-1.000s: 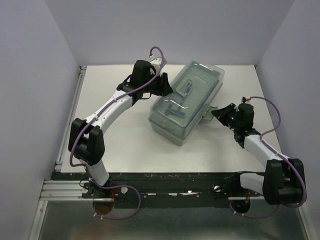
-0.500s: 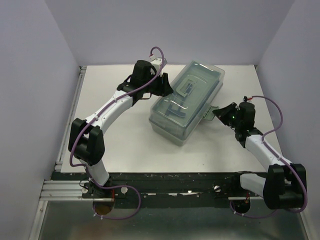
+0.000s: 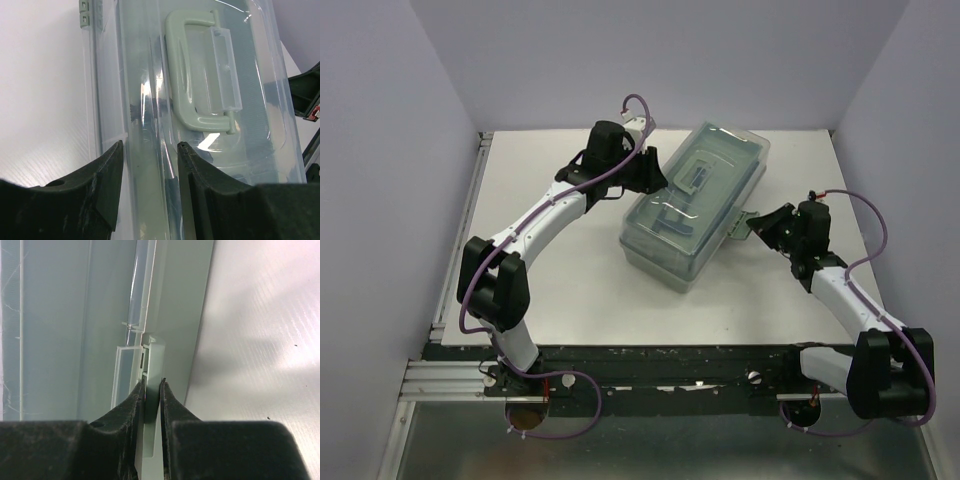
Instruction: Pack the tool kit
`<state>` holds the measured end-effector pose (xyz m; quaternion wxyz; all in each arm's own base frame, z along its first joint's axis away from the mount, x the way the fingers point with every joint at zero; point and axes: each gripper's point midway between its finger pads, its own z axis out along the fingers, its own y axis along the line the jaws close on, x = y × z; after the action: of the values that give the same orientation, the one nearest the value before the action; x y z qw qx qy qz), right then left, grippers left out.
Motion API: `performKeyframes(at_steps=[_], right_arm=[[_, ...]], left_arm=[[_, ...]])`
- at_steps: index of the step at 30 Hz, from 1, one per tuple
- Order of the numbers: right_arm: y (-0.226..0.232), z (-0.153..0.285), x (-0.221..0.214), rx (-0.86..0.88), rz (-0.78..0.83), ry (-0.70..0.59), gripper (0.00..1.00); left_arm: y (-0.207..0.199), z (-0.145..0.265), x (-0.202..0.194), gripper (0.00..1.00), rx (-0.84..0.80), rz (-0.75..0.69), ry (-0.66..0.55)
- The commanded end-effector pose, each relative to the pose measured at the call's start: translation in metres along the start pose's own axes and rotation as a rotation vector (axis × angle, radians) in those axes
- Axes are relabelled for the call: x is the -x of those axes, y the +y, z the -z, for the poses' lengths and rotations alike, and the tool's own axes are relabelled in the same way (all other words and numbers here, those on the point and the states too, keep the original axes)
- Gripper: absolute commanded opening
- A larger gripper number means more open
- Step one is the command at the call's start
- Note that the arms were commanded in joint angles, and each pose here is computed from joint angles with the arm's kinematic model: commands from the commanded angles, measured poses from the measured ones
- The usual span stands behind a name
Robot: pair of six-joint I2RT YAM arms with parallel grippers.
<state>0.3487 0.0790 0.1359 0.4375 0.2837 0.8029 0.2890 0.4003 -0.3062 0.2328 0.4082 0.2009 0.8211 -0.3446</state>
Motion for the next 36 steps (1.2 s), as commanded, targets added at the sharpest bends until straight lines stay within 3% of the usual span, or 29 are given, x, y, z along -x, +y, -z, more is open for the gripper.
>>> performKeyframes(at_steps=[1,10,20,27,32,36], right_arm=[[0.049,0.009,0.037,0.132,0.031,-0.111,0.12],[0.058,0.004,0.033,0.161,0.019,-0.098,0.16],[0.067,-0.001,0.027,0.208,-0.010,-0.081,0.29],[0.068,-0.006,0.023,0.221,-0.025,-0.070,0.30],[0.073,-0.009,0.019,0.254,-0.043,-0.059,0.39],[0.074,-0.011,0.016,0.261,-0.048,-0.054,0.41]], left_arm=[[-0.027,-0.006,-0.073,0.41,-0.089,0.050,0.247],[-0.035,-0.011,-0.082,0.41,-0.110,0.053,0.271],[-0.038,-0.013,-0.084,0.40,-0.117,0.048,0.275],[-0.040,-0.014,-0.087,0.40,-0.121,0.051,0.283],[-0.041,-0.015,-0.087,0.40,-0.124,0.050,0.284],[-0.044,-0.015,-0.087,0.39,-0.131,0.046,0.285]])
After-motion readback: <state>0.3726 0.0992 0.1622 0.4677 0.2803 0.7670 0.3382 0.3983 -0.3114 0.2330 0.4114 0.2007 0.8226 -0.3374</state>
